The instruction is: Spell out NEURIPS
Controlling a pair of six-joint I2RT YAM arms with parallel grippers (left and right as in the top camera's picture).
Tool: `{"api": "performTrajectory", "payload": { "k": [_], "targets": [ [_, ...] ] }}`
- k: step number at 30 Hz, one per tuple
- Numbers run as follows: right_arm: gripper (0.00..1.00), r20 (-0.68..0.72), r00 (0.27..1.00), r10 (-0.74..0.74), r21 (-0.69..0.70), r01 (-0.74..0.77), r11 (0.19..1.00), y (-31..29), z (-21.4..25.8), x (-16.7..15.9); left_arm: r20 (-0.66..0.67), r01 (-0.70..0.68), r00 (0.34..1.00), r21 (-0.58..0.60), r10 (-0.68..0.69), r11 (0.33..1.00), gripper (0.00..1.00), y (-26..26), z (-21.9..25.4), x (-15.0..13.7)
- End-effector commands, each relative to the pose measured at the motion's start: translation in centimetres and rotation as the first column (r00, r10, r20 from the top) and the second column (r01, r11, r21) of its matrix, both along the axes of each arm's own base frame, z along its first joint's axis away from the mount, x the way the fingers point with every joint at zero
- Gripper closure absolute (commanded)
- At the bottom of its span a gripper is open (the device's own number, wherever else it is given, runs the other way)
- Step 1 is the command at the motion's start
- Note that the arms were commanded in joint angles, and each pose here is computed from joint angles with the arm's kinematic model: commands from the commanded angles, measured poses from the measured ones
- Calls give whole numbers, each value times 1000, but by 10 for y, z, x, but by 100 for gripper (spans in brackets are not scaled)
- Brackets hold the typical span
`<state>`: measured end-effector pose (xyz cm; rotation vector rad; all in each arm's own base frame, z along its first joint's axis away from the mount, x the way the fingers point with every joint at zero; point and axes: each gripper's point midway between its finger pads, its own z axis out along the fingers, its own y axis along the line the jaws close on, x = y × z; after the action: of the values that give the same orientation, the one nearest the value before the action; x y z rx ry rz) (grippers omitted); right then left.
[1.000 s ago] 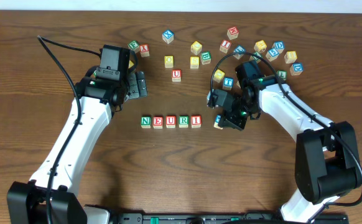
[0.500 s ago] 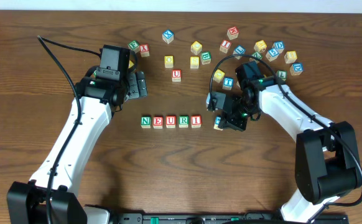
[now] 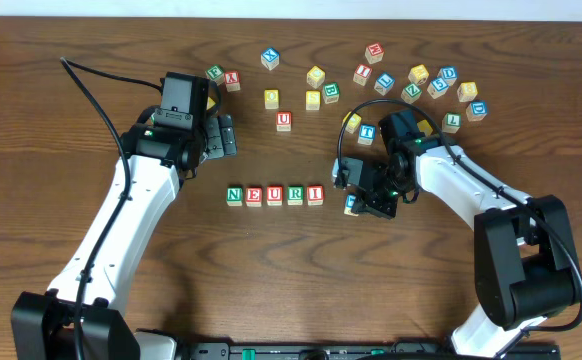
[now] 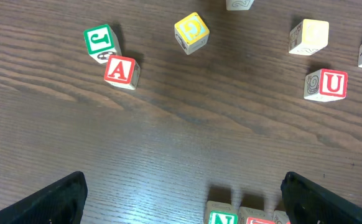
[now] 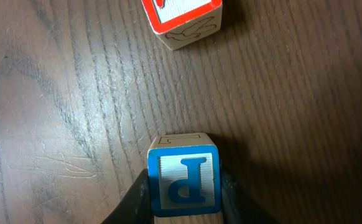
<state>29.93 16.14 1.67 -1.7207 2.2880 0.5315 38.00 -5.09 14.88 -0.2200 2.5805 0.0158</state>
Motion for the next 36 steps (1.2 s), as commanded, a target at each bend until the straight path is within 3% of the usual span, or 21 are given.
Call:
{"api": "performTrajectory", "payload": {
  "k": [1,11,22,25,36],
  "targets": [
    [85,16,1000,16,12,-16,1000,0,4,-2,48,-1,999,-7,1,1000,2,0,18,6],
    [59,15,1000,15,12,-16,1000,0,4,-2,47,-1,999,-7,1,1000,2,0,18,6],
    [53,26,1000,14,11,-14,1000,0,4,1,48,-1,999,-7,1,1000,2,0,18,6],
    [37,22,1000,6,10,-6,1000,0,4,1,48,-1,999,-7,1,1000,2,0,18,6],
    [38,26,999,-39,7,39,999,1,11,10,48,-1,999,-7,1,1000,2,0,18,6]
  ]
}}
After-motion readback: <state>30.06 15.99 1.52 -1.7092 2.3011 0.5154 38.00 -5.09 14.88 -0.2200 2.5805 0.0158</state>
